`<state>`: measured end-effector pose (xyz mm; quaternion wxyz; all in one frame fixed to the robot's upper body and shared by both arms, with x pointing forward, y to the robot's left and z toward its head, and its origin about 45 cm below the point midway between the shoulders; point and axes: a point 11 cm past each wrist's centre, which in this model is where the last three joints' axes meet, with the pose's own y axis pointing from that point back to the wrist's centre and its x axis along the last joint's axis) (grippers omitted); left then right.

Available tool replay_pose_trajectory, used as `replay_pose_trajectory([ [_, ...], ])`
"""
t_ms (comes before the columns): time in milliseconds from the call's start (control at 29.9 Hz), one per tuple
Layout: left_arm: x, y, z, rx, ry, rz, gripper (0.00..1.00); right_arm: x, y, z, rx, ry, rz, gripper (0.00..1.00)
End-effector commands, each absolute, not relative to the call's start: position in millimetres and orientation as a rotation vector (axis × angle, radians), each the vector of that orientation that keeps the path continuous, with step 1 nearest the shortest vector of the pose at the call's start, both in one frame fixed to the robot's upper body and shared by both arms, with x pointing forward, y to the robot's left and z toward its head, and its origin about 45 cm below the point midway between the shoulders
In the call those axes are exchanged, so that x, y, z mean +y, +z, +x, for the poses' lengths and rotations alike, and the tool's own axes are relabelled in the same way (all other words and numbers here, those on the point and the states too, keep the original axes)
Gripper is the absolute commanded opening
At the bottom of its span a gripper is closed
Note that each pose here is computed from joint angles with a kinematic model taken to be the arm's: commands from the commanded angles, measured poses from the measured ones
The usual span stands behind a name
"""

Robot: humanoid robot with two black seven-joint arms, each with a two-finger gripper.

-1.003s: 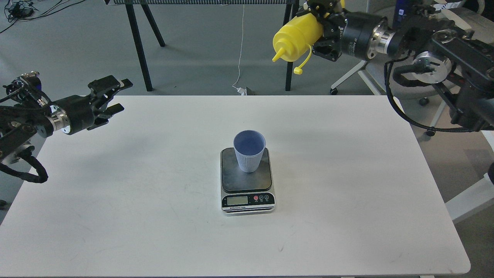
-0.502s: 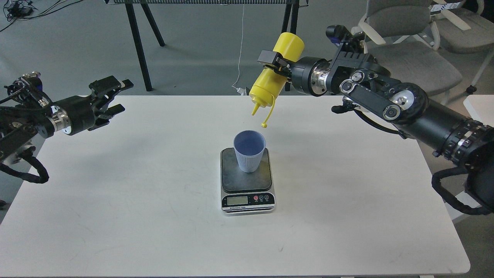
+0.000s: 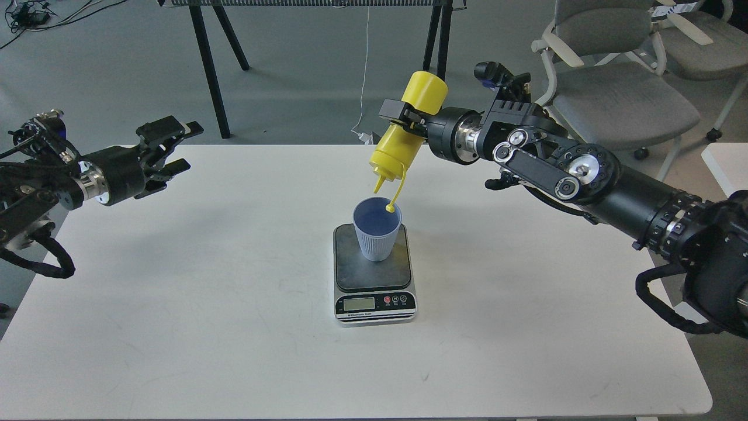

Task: Pour seasoning into cup on scale with both arms
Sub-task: 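Tilt the yellow bottle nozzle-down into the blue cup, then carry the yellow bottle back and set it upright on the table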

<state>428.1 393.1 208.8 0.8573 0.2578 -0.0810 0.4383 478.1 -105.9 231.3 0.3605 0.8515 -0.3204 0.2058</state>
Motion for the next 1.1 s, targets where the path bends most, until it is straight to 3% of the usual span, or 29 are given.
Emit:
replay_pose_trajectory([
  [0,393,208,428,-0.169,0.921,0.542,0.99,-104,224,476,-0.822,0.549,2.171,0.05],
  [334,391,208,428,-0.17,0.918,0.54,0.99,-97,230,476,-0.838,0.535,2.198,0.06],
  [502,393,209,428,-0.171,0.921,0.541,0.99,-98,277,493,-1.021,0.398,2.355,0.07],
  [803,396,210,428,-0.172,0.925,0.546,0.99,-223,411,513,-1.39,-0.531,3.069,0.07],
  [936,391,208,428,-0.169,0.917,0.542,0.99,-279,394,504,-1.504,-1.252,3.225,0.07],
  [1070,389,206,428,-0.166,0.91,0.545,0.99,-313,335,484,-1.587,-1.841,3.174,0.07],
])
